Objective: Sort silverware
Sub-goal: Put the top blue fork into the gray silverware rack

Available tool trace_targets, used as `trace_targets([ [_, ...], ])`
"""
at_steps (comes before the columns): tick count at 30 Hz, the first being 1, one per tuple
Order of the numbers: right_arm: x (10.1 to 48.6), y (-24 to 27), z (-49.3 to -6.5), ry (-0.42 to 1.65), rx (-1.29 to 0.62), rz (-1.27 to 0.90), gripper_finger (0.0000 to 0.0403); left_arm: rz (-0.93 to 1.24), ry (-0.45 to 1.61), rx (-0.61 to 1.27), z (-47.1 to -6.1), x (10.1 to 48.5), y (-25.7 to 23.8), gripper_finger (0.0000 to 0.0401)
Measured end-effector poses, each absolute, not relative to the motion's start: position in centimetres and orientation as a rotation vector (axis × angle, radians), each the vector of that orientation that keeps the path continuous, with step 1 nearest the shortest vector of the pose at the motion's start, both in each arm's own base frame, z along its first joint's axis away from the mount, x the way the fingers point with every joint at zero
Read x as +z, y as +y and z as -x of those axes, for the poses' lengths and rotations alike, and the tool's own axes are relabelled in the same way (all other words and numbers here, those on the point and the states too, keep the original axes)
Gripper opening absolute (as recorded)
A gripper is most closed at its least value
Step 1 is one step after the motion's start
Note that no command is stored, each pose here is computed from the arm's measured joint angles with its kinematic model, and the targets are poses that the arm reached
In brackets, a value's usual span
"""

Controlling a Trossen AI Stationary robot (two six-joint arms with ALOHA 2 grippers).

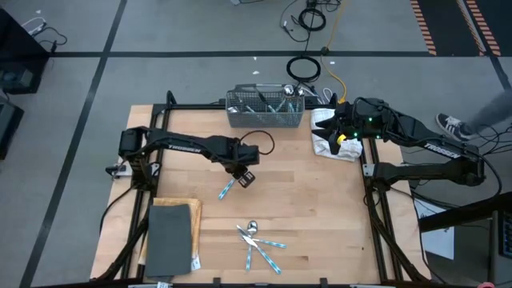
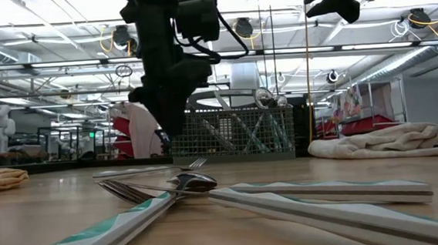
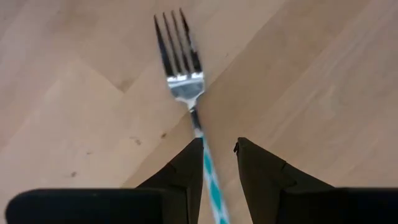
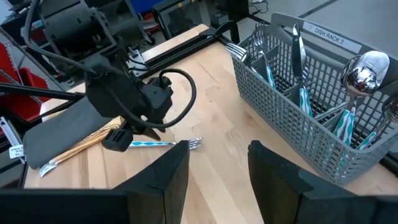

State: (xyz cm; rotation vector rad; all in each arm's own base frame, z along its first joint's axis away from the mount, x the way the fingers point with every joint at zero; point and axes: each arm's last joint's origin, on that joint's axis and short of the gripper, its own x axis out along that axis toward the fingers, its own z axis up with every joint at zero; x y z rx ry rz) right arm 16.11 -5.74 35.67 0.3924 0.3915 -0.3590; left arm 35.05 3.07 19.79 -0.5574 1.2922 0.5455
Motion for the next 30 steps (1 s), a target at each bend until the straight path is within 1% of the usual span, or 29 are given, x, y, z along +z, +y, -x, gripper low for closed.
trace_targets([
  [7, 35.66, -5.73, -16.1, 0.395, -0.355, -0.385, 0.0153, 0.504, 1.332, 0.447, -34.89, 19.51, 3.0, 0.0105],
  [16, 35.66, -5.73, -16.1, 0.396, -0.352, -0.375, 0.0153, 0.526, 1.338, 0.41, -34.93, 19.52, 2.86, 0.0105],
  [19, 35.66, -5.73, -16.1, 0.397, -0.352, -0.375, 0.0153, 0.481, 1.341, 0.39, -34.94, 19.52, 2.87, 0.0105],
  [23, 35.66, -5.73, -16.1, 0.398, -0.351, -0.369, 0.0153, 0.382, 1.309, 0.523, -34.86, 19.53, 3.27, 0.0105],
  [30, 35.65, -5.73, -16.1, 0.398, -0.35, -0.368, 0.0153, 0.431, 1.286, 0.603, -34.81, 19.54, 3.32, 0.0105],
])
